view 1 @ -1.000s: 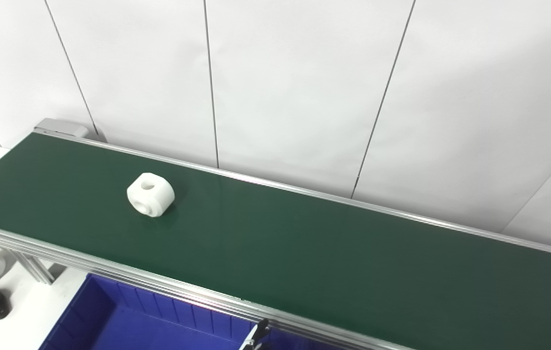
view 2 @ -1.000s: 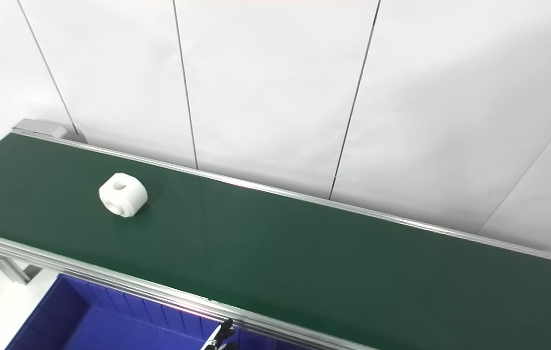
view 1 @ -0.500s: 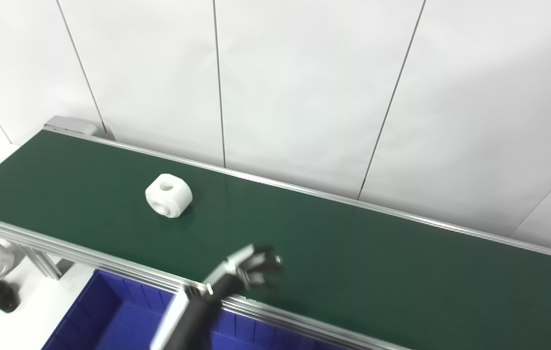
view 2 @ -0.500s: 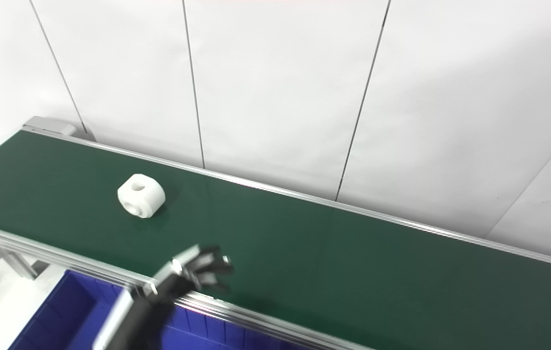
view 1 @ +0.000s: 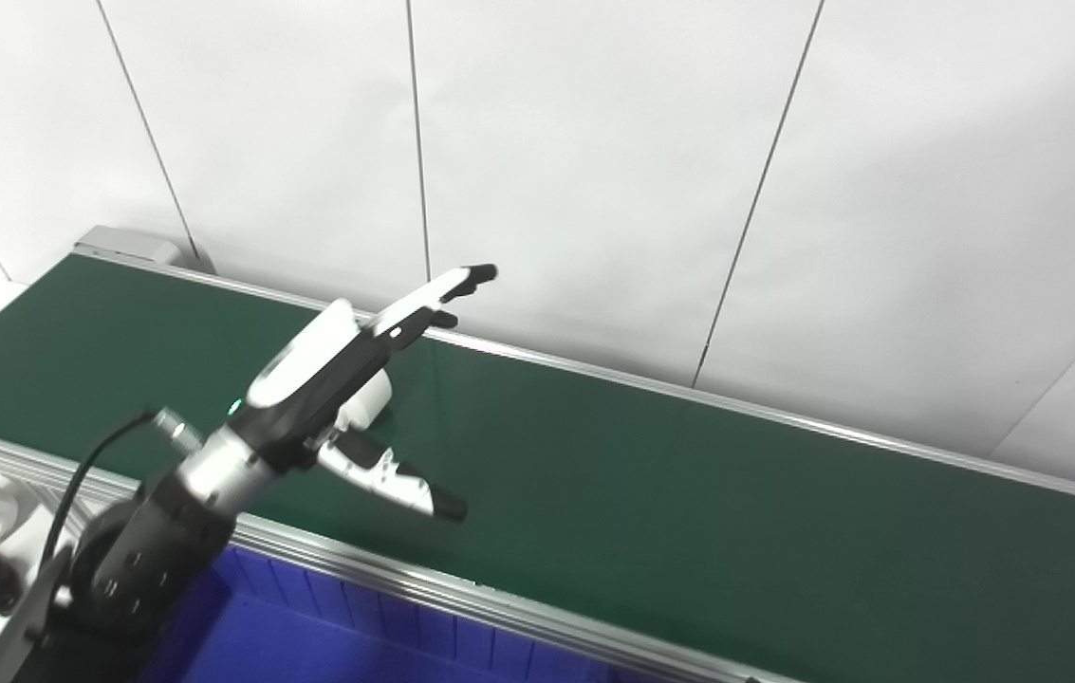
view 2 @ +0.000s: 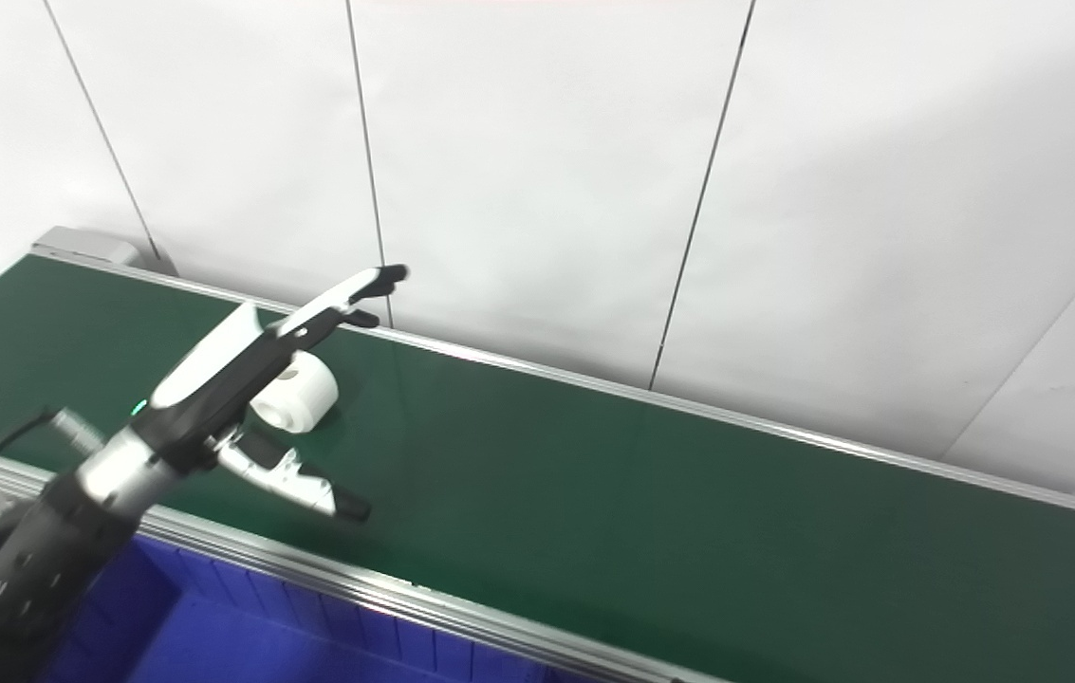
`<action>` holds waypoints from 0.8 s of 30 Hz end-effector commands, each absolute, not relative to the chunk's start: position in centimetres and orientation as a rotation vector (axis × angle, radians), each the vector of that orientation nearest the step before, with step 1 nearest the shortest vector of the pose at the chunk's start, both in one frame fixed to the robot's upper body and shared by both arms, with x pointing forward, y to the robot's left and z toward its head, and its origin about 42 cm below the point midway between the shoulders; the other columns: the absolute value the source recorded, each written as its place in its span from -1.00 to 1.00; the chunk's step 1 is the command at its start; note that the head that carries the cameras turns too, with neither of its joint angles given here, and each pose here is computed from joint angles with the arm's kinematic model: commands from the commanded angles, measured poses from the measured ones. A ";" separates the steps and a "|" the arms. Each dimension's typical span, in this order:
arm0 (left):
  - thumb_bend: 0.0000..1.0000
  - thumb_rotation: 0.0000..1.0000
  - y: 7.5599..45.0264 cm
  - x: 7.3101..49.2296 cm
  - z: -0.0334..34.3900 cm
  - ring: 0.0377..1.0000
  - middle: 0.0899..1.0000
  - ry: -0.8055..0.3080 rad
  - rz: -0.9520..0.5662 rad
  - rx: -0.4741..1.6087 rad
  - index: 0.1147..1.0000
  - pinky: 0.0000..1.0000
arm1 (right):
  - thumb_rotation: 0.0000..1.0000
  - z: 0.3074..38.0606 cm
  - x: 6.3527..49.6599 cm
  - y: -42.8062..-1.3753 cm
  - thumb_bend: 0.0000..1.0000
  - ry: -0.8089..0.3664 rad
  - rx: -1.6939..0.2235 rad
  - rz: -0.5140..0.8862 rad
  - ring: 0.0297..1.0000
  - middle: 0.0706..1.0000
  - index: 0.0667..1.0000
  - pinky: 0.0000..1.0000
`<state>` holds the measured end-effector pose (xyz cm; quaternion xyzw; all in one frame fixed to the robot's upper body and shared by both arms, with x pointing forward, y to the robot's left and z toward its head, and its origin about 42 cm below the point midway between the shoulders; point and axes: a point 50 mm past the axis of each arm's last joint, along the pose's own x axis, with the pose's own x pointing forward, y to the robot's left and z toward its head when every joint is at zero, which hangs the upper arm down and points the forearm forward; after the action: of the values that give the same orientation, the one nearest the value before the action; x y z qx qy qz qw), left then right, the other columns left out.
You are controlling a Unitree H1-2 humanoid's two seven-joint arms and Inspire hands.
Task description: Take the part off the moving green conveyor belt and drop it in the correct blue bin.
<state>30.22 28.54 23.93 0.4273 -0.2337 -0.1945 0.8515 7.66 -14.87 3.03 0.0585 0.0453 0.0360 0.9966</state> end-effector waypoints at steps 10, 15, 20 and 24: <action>1.00 -0.42 32.0 39.4 24.8 0.76 0.80 -0.444 -0.408 1.573 0.83 0.64 | 1.00 3.5 7.7 -14.5 0.53 0.060 0.132 0.085 1.00 1.00 1.00 1.00; 1.00 -0.26 32.9 42.4 22.7 0.79 0.81 -0.327 -0.444 1.732 0.87 0.70 | 1.00 3.6 7.7 -14.4 0.50 0.057 0.135 0.088 1.00 1.00 1.00 1.00; 1.00 -0.32 33.0 44.3 22.0 0.77 0.79 -0.279 -0.483 1.809 0.80 0.68 | 1.00 3.7 7.6 -14.3 0.48 0.057 0.139 0.089 1.00 1.00 1.00 1.00; 1.00 -0.28 33.0 45.8 21.6 0.78 0.79 -0.236 -0.526 1.865 0.77 0.69 | 1.00 3.9 7.4 -14.1 0.47 0.055 0.142 0.090 1.00 1.00 1.00 1.00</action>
<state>43.99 32.79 18.10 0.7764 -0.0707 -0.2548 0.5721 7.51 -14.62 3.09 0.0617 0.0458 0.0435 0.9961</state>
